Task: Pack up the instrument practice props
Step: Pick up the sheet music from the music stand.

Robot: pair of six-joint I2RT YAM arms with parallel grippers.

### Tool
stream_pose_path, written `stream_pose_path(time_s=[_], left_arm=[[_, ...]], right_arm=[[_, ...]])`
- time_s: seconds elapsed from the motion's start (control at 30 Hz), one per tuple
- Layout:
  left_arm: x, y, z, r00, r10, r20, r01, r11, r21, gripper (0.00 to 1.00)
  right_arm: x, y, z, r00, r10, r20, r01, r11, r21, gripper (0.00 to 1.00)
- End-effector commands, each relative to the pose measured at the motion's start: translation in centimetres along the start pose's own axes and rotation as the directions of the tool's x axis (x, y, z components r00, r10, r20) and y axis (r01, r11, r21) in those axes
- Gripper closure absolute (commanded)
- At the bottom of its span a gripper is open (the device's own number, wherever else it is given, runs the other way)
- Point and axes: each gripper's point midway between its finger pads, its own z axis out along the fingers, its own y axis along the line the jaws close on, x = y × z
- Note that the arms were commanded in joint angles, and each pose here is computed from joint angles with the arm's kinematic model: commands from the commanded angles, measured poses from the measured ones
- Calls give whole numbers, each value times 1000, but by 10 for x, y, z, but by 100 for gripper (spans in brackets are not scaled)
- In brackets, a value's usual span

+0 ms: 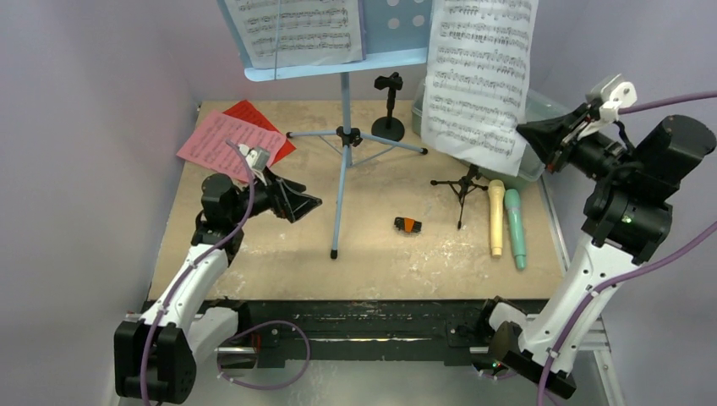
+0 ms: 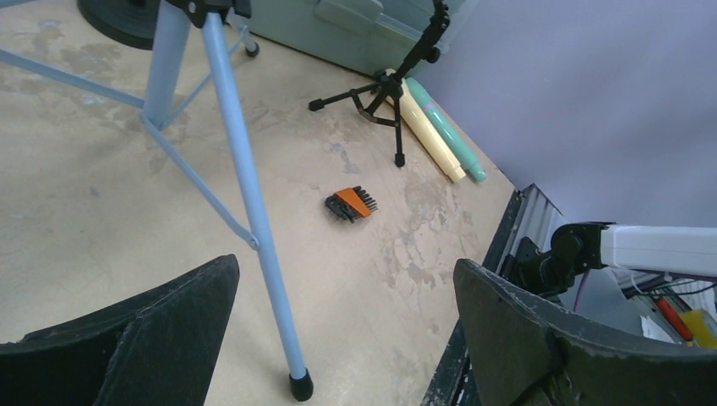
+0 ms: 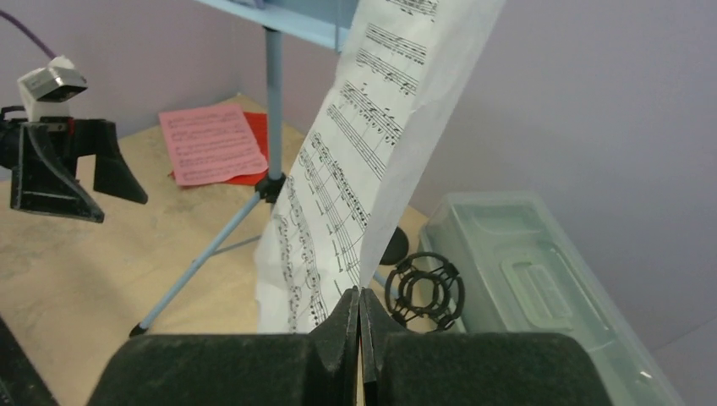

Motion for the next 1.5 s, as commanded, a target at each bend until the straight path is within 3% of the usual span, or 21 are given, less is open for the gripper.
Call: stream_pose_path(time_s=[0.0,0.4,0.7,0.93,1.2,1.47], left_arm=[[-6,-28,2,998,44,34,-47,994,99,2],[4,-82,3,974,-171,145,128,955,266,2],[33,-91,11,946,-298,130,252,924,289,1],[67,-85,15,931,-357,83,325,908,264,2],[99,-85,24,944,-330,28,315,922,225,1],[119,-97,31,933,-360,18,342,901,268,1]], right_arm=[[34,34,-8,998,18,-53,-23,994,-105,100],[114,83,-18,971,173,-164,-207,952,-226,100],[169,105,-14,934,273,-229,-334,894,-300,100],[180,115,-4,919,299,-257,-382,839,-387,100],[194,137,11,871,364,-331,-488,726,-485,100],[172,165,18,870,359,-339,-493,604,-626,100]])
